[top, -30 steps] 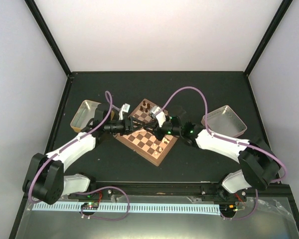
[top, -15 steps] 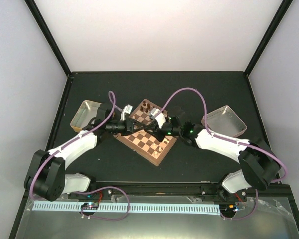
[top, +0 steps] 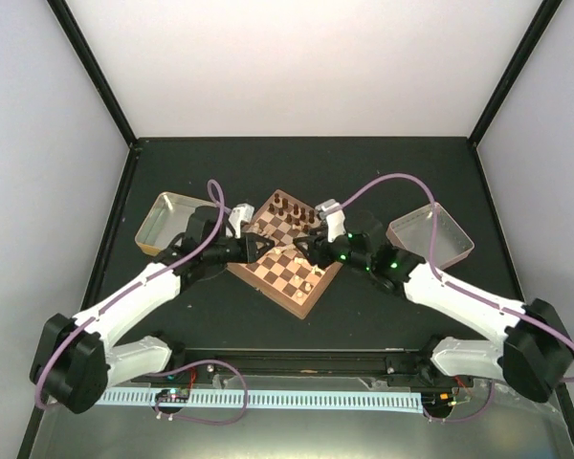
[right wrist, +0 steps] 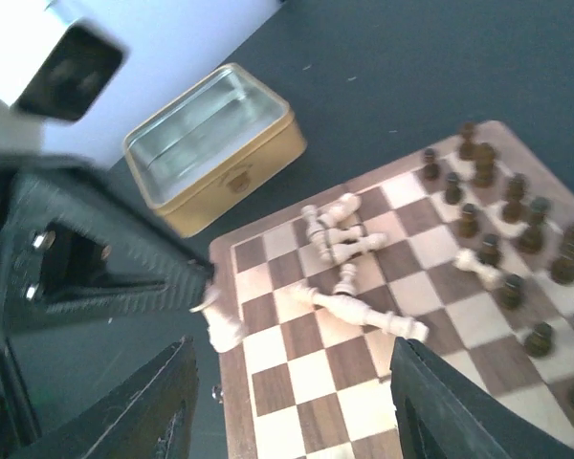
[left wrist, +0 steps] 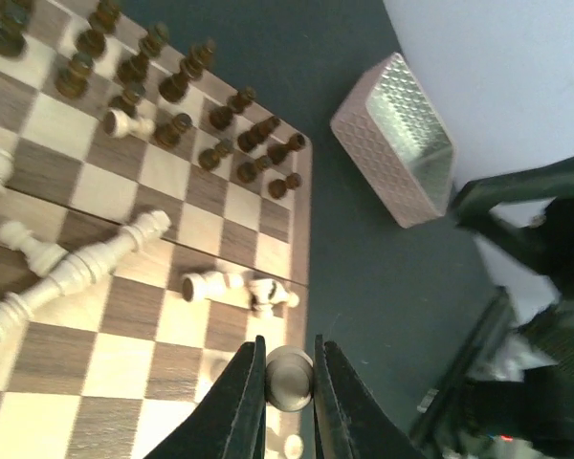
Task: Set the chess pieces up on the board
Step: Place the chess piece on the chessboard.
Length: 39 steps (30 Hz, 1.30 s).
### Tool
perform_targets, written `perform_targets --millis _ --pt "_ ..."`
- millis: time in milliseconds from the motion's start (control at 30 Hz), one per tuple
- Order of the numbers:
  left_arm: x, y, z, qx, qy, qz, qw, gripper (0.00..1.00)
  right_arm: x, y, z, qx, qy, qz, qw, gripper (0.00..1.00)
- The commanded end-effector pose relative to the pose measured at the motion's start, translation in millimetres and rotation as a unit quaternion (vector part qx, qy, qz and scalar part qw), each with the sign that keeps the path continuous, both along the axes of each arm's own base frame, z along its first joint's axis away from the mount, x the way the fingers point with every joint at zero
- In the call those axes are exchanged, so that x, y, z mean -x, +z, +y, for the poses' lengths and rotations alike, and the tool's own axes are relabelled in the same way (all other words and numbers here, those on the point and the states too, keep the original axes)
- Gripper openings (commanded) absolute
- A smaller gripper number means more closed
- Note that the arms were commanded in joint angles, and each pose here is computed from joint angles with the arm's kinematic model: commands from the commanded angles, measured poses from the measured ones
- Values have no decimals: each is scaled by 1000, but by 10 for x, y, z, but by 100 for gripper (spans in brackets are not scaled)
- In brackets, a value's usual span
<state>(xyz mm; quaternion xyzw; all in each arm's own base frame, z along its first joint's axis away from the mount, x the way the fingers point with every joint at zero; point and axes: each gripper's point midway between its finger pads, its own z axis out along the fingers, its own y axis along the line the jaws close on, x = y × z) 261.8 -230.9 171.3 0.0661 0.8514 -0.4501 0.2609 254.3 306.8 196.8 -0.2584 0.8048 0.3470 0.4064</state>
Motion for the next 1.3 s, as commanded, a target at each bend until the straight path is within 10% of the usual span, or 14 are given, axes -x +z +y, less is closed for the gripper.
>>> perform_targets --millis 0,767,1033,1267 --pt "-80 -149 240 -142 69 -88 983 2 -95 -170 -467 12 -150 63 987 57" --pt "-92 -1029 397 -291 78 -111 947 7 51 -476 -831 67 -213 117 968 58" --pt "-35 -787 417 -278 85 -98 952 59 36 -357 -787 63 -205 115 970 58" --pt "37 -559 398 -284 77 -20 955 63 45 -279 -852 55 -215 107 969 58"
